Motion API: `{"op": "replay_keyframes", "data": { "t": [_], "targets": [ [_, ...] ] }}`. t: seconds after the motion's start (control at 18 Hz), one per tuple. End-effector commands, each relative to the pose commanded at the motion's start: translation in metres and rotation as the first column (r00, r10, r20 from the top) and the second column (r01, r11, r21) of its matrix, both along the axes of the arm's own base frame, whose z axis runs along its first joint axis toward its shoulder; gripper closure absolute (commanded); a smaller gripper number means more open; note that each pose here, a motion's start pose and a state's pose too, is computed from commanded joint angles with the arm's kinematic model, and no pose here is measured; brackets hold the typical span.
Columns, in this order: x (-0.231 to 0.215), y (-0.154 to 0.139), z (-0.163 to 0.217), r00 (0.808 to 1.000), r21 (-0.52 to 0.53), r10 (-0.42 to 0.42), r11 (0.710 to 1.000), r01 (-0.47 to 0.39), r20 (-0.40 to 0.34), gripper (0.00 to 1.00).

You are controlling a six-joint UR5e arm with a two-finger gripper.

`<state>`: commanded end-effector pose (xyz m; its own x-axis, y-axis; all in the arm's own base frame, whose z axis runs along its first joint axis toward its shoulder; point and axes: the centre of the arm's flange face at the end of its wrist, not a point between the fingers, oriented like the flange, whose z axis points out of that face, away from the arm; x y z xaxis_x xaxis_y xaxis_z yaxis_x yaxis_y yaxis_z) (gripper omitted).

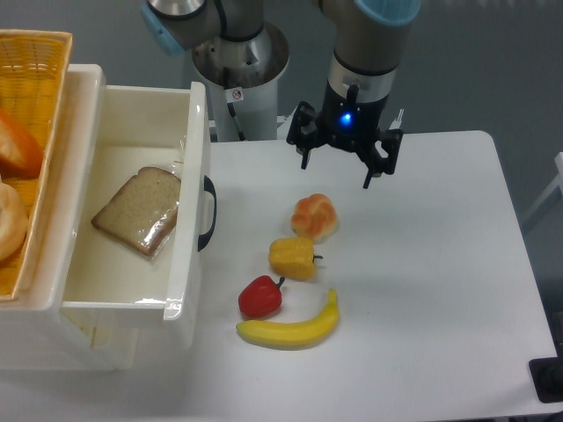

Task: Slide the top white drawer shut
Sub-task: 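Lower the open gripper from above the fruit toward the table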

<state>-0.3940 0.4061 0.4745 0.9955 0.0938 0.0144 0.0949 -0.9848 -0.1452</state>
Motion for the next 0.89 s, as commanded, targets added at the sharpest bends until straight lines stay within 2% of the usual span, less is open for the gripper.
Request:
{"op": "replay_keyframes", "data": {
  "t": [0.17,0.56,0.72,0.89],
  "targets": [
    [-0.003,0.002,-0.005,1.0,-0.002,0.009,1.0,-0.009,-0.001,0.0],
    [-0.002,-0.003,-0.016,0.992,-0.059,0.122,0.991,-0.123,-0.008,0.0],
    [0.001,-0.001,-0.022,0.976,-0.066,0.217,0.974,-0.216,0.007,0.0],
    [-0.001,0.002,-0.033,0.97,-0.108,0.241,0.965,-0.241,-0.007,0.0]
  ]
}}
